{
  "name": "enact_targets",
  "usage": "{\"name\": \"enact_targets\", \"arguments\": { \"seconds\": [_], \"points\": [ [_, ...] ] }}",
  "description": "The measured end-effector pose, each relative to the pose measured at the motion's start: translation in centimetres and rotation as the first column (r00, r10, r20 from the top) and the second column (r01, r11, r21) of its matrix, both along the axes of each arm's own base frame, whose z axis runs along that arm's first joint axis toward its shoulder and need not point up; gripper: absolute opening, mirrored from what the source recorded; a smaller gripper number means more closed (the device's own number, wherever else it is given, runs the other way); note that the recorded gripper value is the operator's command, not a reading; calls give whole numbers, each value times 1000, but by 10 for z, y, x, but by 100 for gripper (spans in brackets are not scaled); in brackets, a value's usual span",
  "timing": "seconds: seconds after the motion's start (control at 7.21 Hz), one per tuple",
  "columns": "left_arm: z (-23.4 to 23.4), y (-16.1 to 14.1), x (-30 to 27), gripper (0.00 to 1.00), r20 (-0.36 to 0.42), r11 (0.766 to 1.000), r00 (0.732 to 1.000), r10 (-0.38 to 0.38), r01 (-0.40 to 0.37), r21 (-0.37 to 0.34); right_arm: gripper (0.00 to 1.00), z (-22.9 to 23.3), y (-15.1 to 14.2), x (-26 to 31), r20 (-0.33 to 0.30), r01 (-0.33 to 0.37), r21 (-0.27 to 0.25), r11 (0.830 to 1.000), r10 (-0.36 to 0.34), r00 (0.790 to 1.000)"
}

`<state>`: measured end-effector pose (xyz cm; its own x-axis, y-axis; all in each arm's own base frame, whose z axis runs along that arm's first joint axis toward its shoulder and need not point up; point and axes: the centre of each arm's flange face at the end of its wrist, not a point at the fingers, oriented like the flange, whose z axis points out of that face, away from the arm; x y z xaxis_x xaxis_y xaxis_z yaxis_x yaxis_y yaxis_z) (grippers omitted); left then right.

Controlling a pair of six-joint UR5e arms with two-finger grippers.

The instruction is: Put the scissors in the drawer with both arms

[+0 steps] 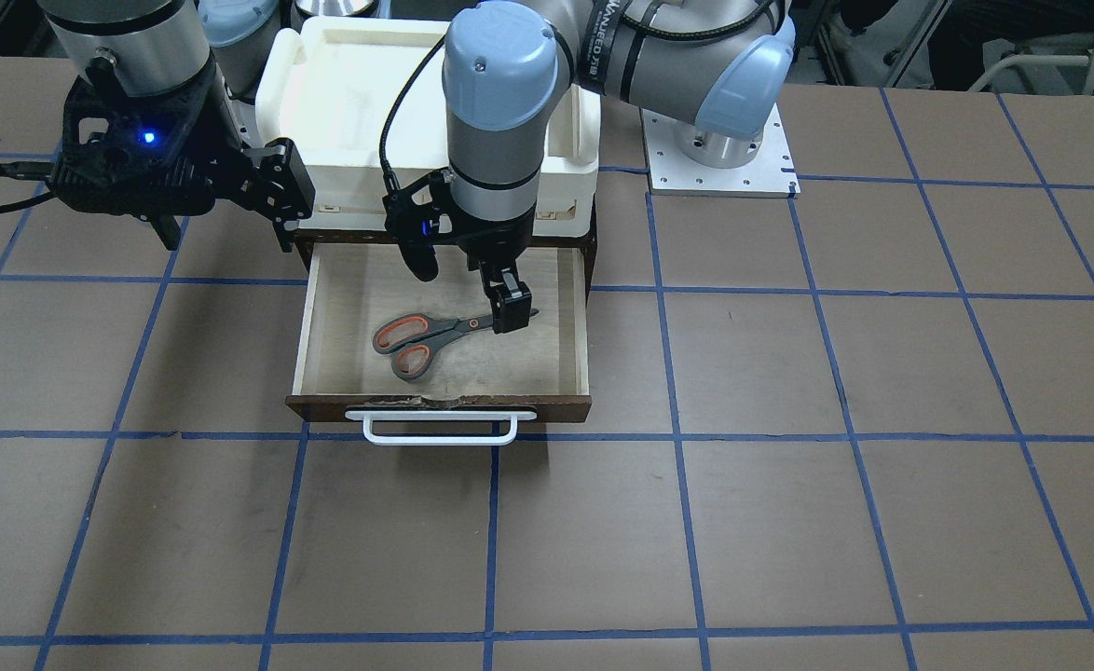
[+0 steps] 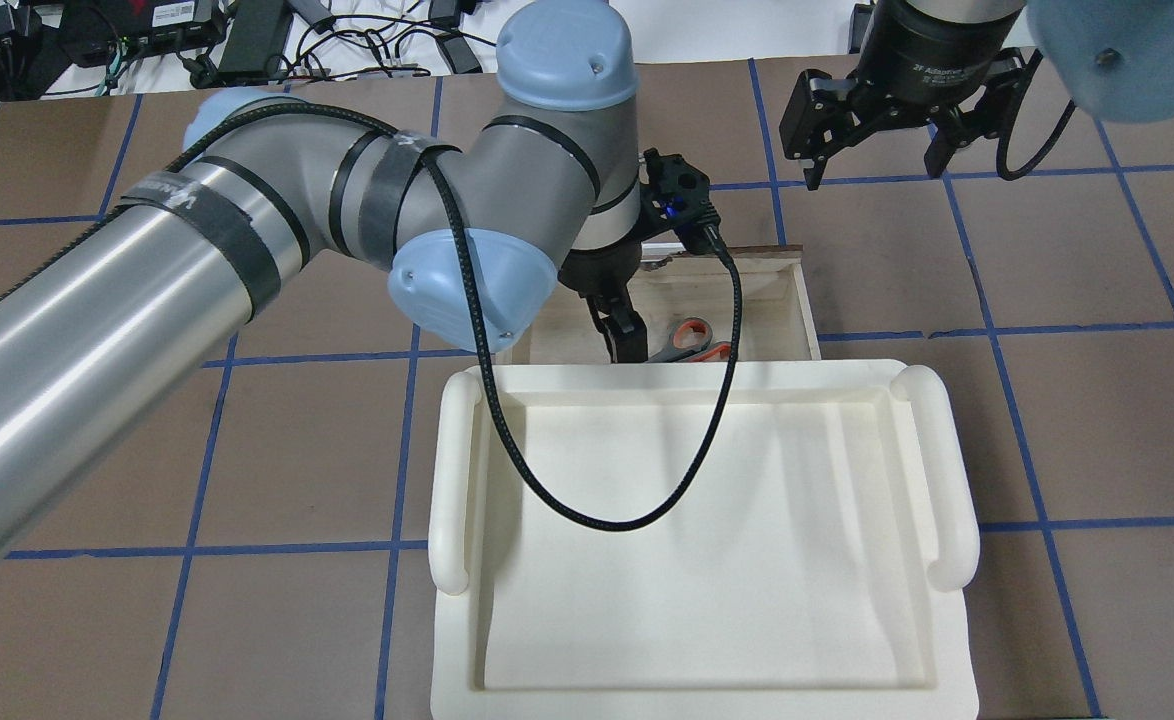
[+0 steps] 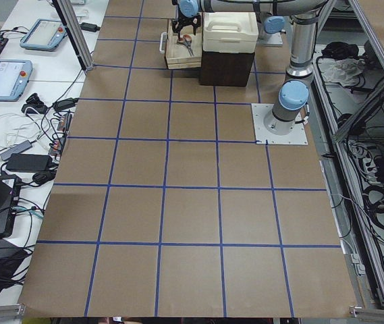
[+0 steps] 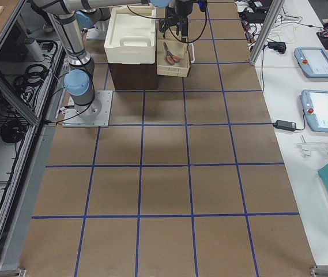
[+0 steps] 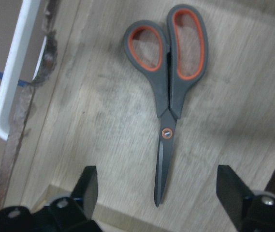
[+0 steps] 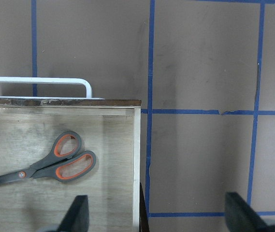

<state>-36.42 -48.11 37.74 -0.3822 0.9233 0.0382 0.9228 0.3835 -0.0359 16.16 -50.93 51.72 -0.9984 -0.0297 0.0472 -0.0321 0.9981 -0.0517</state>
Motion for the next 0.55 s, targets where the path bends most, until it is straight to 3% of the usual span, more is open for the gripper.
{"name": "enact_targets", "arguments": {
  "seconds": [0.28,0.55],
  "points": [
    [27,-25,68,88,-2,992,992,125,-125,-1,100,-2,0,0,1,0,0,1000,0,1000],
    [61,-42,153,88,-4,954,955,298,-298,-19,100,-2,-1,1,3,-2,-3,1000,2,1000]
  ]
}}
